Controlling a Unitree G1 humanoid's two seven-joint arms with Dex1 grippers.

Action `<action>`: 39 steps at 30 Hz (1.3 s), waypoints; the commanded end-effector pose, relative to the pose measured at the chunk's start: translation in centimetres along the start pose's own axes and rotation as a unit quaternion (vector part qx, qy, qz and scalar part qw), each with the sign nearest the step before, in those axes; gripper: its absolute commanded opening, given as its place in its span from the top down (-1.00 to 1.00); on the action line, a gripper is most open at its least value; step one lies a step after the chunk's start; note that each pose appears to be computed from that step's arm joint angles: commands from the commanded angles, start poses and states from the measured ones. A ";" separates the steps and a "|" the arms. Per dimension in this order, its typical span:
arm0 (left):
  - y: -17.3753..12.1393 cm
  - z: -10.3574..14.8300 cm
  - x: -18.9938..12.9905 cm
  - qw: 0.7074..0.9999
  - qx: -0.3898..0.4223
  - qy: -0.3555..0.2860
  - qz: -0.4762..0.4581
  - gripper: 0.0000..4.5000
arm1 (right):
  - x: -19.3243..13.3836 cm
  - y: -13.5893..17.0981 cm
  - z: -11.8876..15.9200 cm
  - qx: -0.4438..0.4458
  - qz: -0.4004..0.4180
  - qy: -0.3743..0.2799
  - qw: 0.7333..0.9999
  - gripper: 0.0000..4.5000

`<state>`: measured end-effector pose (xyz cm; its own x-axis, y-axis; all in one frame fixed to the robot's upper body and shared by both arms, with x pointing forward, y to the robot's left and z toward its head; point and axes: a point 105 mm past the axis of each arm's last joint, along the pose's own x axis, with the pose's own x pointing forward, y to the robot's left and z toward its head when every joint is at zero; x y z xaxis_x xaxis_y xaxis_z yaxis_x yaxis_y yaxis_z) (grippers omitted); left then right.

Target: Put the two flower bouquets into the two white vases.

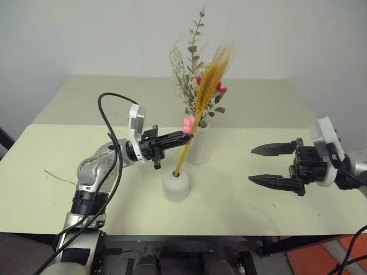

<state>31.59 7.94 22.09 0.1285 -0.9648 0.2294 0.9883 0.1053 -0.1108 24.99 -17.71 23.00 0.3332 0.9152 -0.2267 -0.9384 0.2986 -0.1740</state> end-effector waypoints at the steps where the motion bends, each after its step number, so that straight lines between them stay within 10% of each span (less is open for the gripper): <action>1: -0.7 0.5 -0.8 1.000 0.018 0.016 0.000 0.46 | 0.1 0.2 1.0 -0.029 0.000 -0.009 1.000 -1.00; 11: -1.9 0.9 -9.6 0.985 0.054 0.126 0.102 -0.98 | 0.0 0.0 0.3 -0.020 0.002 -0.007 1.000 -1.00; 24: -1.3 6.2 -14.3 0.943 0.214 0.203 0.152 -0.98 | -0.3 -1.4 -1.2 -0.007 -0.007 0.002 1.000 -1.00; 39: -0.2 5.3 -12.9 0.943 0.213 0.171 0.191 -0.98 | -0.1 -3.2 -1.7 -0.009 -0.094 -0.001 0.995 -1.00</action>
<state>29.99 21.79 23.26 0.5018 -0.8588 -0.1034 0.8481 0.4649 0.2542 28.43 -19.03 21.02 0.4863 0.8495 -0.2044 -0.8711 0.4531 -0.1896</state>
